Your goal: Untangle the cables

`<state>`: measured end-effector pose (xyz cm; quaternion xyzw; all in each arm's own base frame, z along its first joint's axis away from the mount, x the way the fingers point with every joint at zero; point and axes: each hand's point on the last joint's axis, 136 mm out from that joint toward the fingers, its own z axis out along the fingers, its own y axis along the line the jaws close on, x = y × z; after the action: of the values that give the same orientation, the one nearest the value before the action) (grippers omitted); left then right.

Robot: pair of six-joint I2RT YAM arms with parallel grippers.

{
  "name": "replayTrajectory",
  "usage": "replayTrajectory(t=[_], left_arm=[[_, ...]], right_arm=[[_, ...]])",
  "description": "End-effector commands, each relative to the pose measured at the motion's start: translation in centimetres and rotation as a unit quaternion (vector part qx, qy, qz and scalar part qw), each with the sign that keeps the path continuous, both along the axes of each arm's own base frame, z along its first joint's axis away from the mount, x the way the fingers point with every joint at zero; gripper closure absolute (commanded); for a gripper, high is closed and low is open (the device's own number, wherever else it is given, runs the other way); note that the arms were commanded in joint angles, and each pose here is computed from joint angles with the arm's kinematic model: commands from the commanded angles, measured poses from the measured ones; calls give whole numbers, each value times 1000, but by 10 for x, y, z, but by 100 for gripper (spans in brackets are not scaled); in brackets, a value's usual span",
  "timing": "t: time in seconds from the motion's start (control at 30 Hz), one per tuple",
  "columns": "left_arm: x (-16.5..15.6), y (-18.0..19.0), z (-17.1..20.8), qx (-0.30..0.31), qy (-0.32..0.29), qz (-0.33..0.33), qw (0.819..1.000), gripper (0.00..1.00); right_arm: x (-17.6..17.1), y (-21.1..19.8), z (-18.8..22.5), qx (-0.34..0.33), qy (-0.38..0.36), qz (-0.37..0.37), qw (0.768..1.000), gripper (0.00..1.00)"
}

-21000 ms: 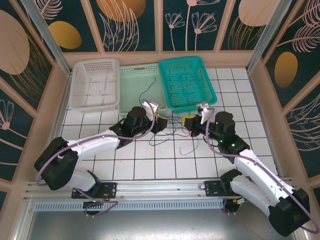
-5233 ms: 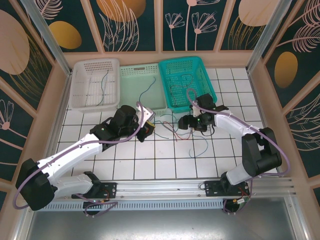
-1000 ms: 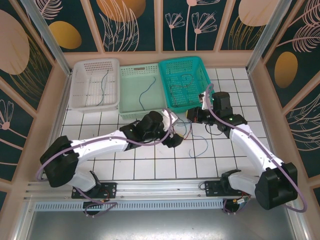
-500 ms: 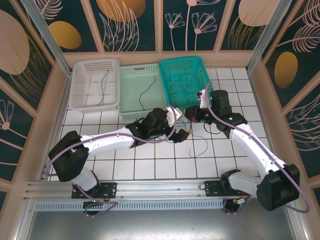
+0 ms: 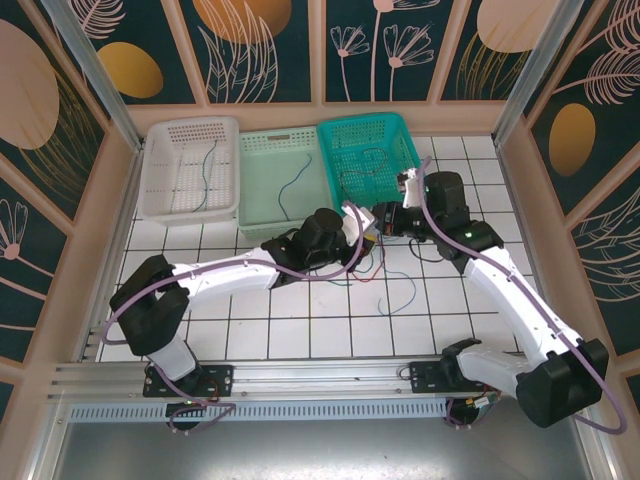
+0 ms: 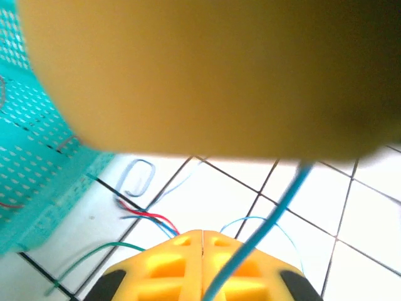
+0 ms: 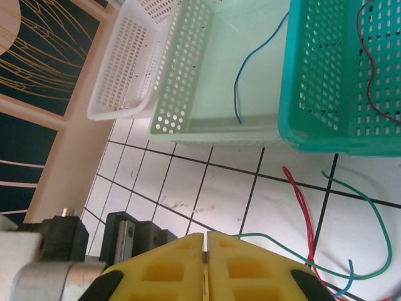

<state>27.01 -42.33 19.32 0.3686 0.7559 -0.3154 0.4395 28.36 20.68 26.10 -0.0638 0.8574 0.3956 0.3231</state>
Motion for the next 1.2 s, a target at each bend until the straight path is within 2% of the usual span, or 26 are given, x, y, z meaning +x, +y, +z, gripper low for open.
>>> replayTrajectory(t=[0.0,0.13,0.27,0.37,0.57,0.8,1.17], left_arm=[[1,14,40,-24,-43,19,999,100],[2,31,72,-32,-83,39,995,100],[2,47,102,-33,-121,58,990,100],[2,64,113,-25,-141,81,986,100],[3,101,114,3,-158,136,978,100],[-5,146,132,-8,-183,192,964,100],[1,210,109,50,-183,290,938,100]], right_arm=[[1,-3,32,-2,-40,-6,999,86],[6,-2,46,-3,-55,-5,998,85],[15,-8,54,-15,-70,-26,997,73],[22,-19,50,-29,-71,-47,996,72],[32,-42,40,-27,-67,-84,994,71],[40,-60,24,-27,-53,-110,992,72],[67,-93,20,-36,-52,-147,987,73]])
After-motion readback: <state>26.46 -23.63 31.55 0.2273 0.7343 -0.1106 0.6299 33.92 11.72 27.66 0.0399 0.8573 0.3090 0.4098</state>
